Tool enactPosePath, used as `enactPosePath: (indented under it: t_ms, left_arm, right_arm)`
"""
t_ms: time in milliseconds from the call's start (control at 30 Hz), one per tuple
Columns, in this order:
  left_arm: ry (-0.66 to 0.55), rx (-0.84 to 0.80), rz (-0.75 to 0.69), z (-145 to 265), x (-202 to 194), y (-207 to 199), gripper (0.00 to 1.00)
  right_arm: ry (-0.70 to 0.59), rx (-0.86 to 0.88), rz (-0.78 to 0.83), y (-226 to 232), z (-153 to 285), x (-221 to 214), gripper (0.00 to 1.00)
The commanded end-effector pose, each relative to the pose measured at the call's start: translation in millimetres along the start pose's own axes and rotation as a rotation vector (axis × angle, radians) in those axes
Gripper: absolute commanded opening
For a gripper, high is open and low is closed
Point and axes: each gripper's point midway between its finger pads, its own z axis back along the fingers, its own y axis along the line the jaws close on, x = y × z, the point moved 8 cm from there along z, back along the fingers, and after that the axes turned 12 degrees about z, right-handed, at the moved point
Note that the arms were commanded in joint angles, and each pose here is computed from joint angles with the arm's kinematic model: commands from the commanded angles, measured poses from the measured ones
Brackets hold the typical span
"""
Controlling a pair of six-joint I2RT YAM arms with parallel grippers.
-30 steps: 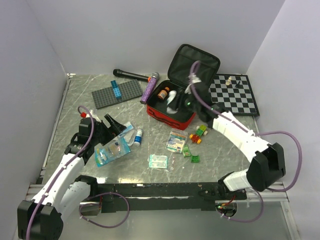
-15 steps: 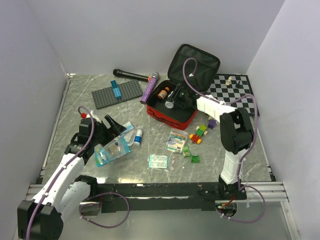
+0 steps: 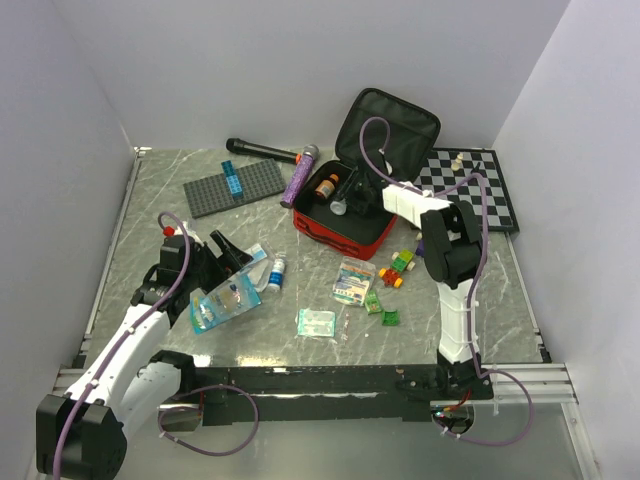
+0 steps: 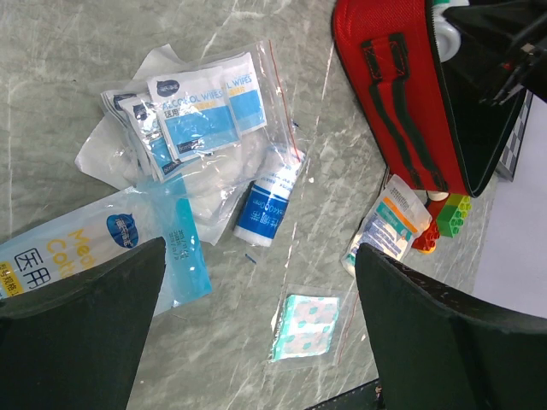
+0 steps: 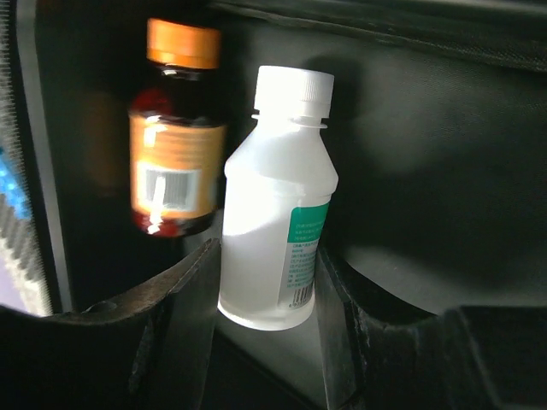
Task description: Organize the medicine kit
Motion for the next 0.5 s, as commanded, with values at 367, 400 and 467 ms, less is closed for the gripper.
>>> enactPosePath:
  t_ms: [367, 400, 467]
  left_arm:
    - [-0.036, -0.014, -0.021, 3.1, 6.1, -6.3, 0.96]
    - [-0.038, -0.013, -0.018, 3.3, 6.5, -6.6, 0.96]
    - [-0.038, -0.013, -0.020, 3.6, 6.5, -6.5, 0.97]
  right_arm:
    - [-0.002, 0.067, -0.067, 20.7, -16.2, 24.1, 0.61]
    - [0.001, 0.070, -0.067, 21.4, -16.0, 24.4, 0.68]
    - [0.007, 0.067, -0.072, 20.9, -15.6, 23.2, 0.76]
